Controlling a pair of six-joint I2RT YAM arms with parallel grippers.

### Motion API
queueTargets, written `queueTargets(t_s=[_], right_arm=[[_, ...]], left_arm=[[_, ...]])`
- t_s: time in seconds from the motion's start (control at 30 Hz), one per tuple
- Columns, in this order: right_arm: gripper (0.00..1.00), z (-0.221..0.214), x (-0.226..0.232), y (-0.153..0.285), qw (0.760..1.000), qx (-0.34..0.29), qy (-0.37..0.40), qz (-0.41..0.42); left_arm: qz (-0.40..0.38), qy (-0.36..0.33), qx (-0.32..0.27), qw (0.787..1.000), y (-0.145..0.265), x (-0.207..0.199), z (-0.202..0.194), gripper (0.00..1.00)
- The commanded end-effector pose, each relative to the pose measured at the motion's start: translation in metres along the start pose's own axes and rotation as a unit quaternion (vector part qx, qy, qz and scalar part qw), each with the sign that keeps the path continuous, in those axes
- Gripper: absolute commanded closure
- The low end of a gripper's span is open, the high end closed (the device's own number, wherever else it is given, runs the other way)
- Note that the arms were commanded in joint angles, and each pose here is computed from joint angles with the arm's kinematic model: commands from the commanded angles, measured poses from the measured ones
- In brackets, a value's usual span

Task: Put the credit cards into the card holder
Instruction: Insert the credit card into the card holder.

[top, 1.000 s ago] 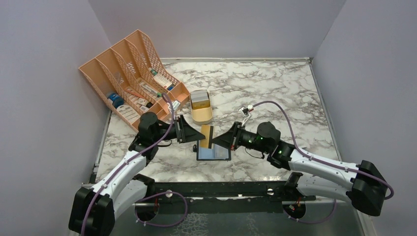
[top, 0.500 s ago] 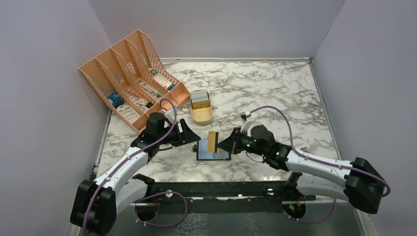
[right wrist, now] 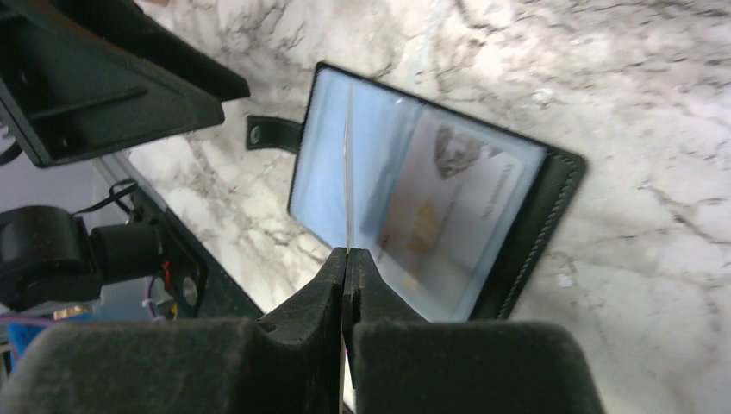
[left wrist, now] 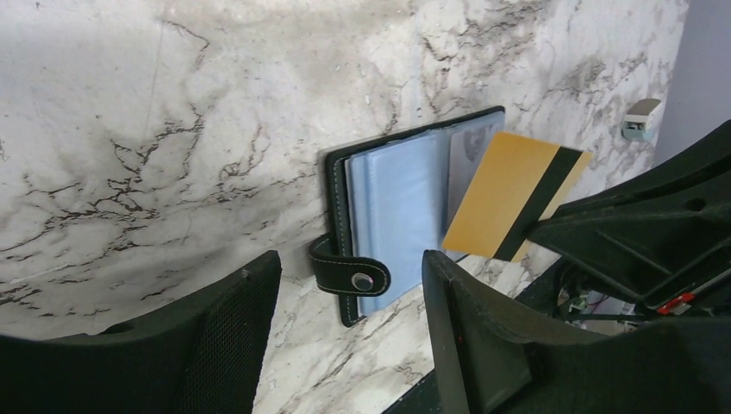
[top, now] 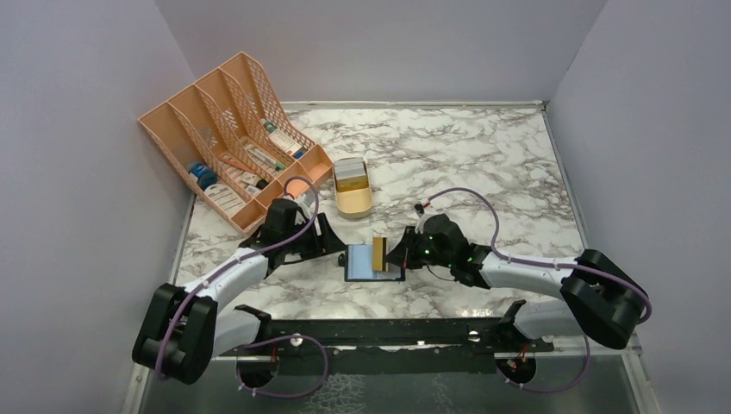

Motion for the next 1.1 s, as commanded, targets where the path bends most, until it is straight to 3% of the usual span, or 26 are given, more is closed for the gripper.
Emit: queueTargets(t_s=[0.0, 0.7, 1.07], right_arm=[[0.99, 0.012, 0.009, -0.005, 1.000, -0.003, 0.002, 0.026], [0.99, -0.004, -0.022, -0.019, 0.997, 0.037, -0.067, -0.001], [0.99, -0.002, -0.029, -0.013, 0.996, 0.022, -0.081, -0.023]], left_arm=[[0.004, -0.009, 0.007, 1.000, -0.010, 0.010, -0.006, 0.38], [0.010, 0.001, 0.019, 1.000, -0.016, 0.019, -0.023, 0.66], [0.012, 0.006, 0.016, 1.000, -0.015, 0.021, -0.025, 0.82]])
Point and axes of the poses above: each gripper's point midway between its finger pads, its own y axis back along the fingers, its own x axis along the line the jaws close on, z = x × y, the point moved 1 cm from there along y, back along the fingers, and after that the axes turned 8 degrees about -y, right-handed, at the moved point
